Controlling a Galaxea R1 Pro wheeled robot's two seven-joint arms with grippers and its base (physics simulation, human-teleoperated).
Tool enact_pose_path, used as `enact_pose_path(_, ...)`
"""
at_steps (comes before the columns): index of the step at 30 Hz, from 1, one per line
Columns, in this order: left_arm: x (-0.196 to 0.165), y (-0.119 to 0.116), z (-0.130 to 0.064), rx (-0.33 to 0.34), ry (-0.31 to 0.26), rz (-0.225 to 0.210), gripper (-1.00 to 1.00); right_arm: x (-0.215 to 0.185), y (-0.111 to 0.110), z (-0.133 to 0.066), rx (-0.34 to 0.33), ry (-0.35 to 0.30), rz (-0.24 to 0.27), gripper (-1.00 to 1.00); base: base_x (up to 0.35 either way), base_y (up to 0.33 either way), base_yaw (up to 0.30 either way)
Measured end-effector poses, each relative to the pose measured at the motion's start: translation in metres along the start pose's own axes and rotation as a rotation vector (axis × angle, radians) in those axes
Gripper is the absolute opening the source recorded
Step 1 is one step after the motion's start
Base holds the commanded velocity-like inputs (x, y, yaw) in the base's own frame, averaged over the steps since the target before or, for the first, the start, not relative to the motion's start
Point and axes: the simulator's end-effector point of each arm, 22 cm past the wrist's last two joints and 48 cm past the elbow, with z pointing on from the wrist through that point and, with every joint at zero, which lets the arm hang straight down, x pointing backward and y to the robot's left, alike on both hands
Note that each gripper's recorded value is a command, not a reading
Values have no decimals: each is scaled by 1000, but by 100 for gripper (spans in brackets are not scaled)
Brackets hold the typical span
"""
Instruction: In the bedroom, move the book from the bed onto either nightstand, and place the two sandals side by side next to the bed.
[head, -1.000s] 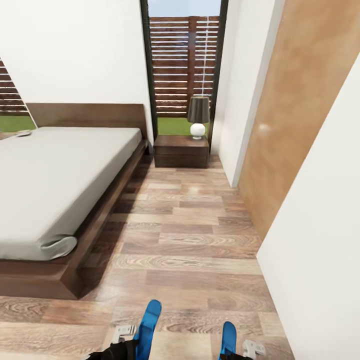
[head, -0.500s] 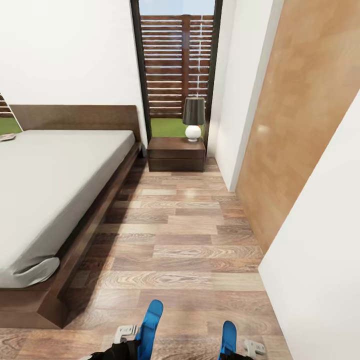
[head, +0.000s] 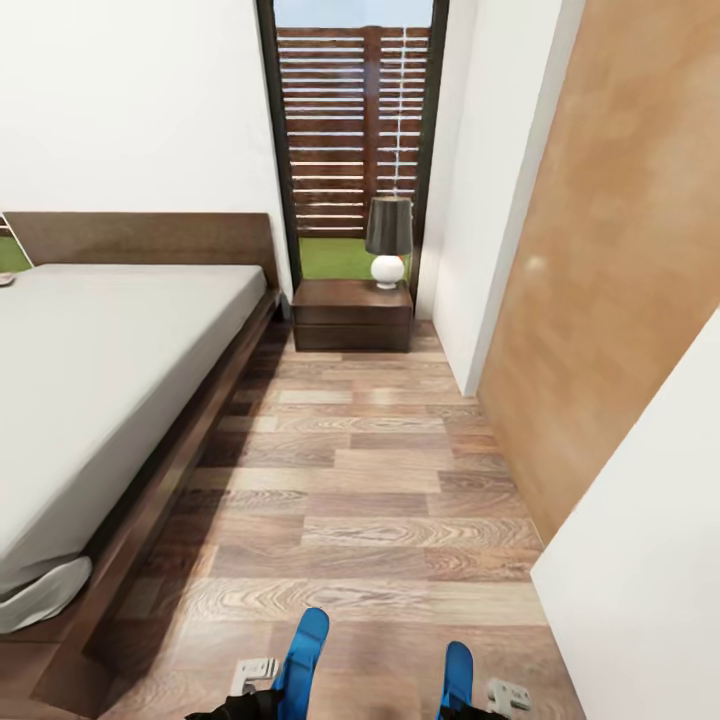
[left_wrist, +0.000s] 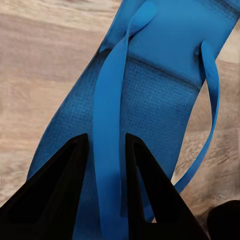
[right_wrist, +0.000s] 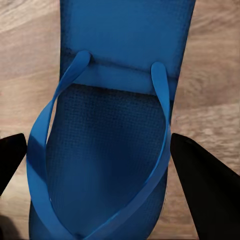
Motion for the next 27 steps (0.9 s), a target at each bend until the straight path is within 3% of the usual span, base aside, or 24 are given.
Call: enact_pose_path(27, 1, -7, 3, 9, 0, -2, -100, 0, 0, 0, 1, 0, 0, -100, 301, 0, 0)
